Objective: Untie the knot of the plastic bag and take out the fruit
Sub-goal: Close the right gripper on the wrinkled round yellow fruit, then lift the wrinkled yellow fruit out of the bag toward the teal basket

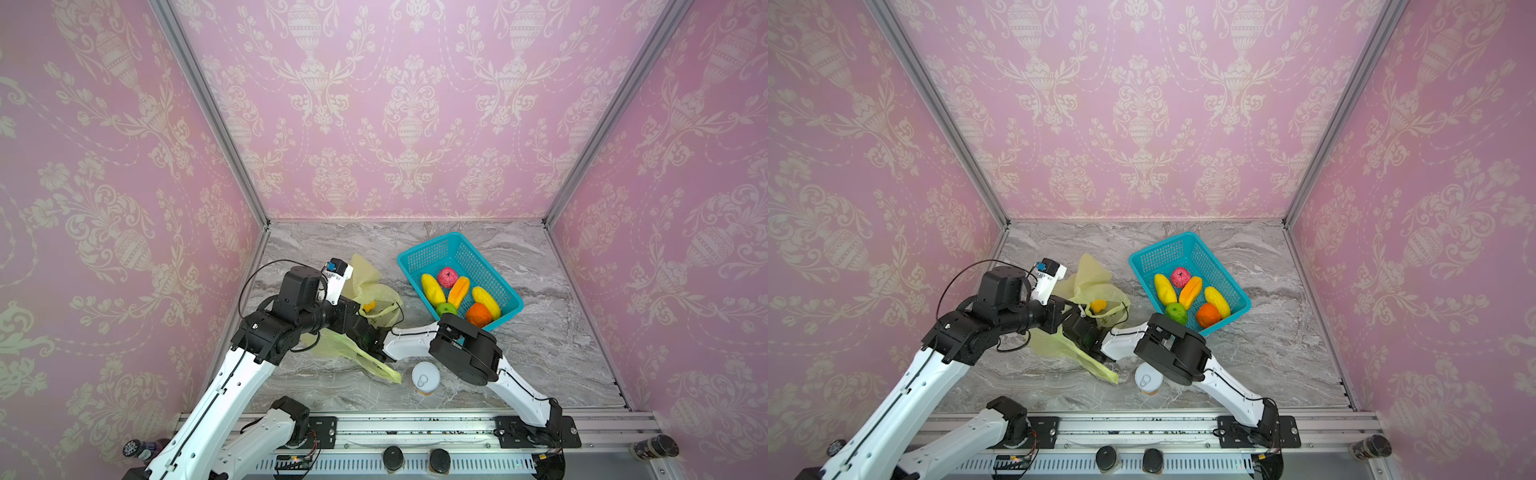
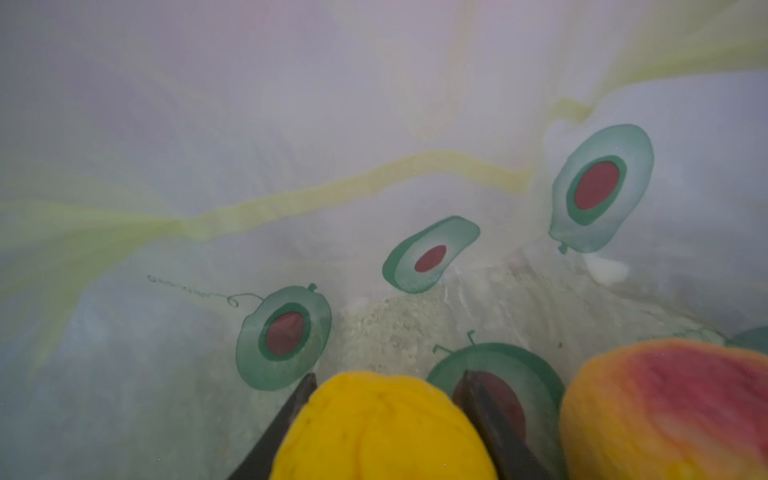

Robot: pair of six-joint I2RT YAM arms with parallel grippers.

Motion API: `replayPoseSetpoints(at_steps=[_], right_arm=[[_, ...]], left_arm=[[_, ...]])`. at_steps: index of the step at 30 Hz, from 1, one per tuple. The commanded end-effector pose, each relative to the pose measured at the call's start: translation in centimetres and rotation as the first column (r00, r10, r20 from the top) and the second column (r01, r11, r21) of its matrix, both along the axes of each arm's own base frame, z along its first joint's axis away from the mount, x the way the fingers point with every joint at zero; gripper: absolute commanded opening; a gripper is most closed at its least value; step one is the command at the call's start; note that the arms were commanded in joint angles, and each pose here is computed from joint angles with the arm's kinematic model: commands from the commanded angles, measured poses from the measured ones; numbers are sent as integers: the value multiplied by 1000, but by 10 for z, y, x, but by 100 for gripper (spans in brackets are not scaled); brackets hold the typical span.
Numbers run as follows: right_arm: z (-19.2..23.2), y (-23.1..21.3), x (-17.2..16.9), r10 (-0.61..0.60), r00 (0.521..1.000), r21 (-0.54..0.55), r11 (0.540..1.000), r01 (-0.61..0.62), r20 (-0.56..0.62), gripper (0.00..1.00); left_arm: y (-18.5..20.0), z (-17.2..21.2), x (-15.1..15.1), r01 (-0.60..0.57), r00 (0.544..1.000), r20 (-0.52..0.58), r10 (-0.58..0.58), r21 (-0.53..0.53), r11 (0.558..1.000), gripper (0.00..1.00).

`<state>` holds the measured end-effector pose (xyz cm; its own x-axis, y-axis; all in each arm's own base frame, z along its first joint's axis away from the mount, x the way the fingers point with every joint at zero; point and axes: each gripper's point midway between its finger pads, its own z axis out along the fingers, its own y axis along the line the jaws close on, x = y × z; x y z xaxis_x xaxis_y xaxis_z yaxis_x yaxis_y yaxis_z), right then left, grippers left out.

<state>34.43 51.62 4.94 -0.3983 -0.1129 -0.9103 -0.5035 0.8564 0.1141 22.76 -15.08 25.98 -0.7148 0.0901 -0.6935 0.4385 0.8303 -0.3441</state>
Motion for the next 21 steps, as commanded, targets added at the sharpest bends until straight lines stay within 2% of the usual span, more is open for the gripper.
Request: replayPoseSetpoints(at_steps=[1,6,7,12,18,21], right_arm=[[47,3,-23,81,995,73,994,-86,60,32],[79,-16,-60,149,981,101,982,-162,124,29],[76,-25,-69,163,979,84,981,-174,125,28],[117,-42,-109,230,950,77,965,-250,212,26],[160,-83,-118,167,951,102,975,-198,259,22],[184,-116,-117,91,951,104,986,-127,296,23]], left_arm=[[26,-10,11,-115,993,-11,117,90,989,0],[44,-16,19,-194,980,-11,197,133,972,0],[47,-16,20,-206,978,-9,210,140,968,0],[54,-20,23,-237,970,-20,242,154,959,0],[55,-23,22,-237,970,-24,243,152,960,0],[55,-26,23,-236,969,-33,244,154,959,0]])
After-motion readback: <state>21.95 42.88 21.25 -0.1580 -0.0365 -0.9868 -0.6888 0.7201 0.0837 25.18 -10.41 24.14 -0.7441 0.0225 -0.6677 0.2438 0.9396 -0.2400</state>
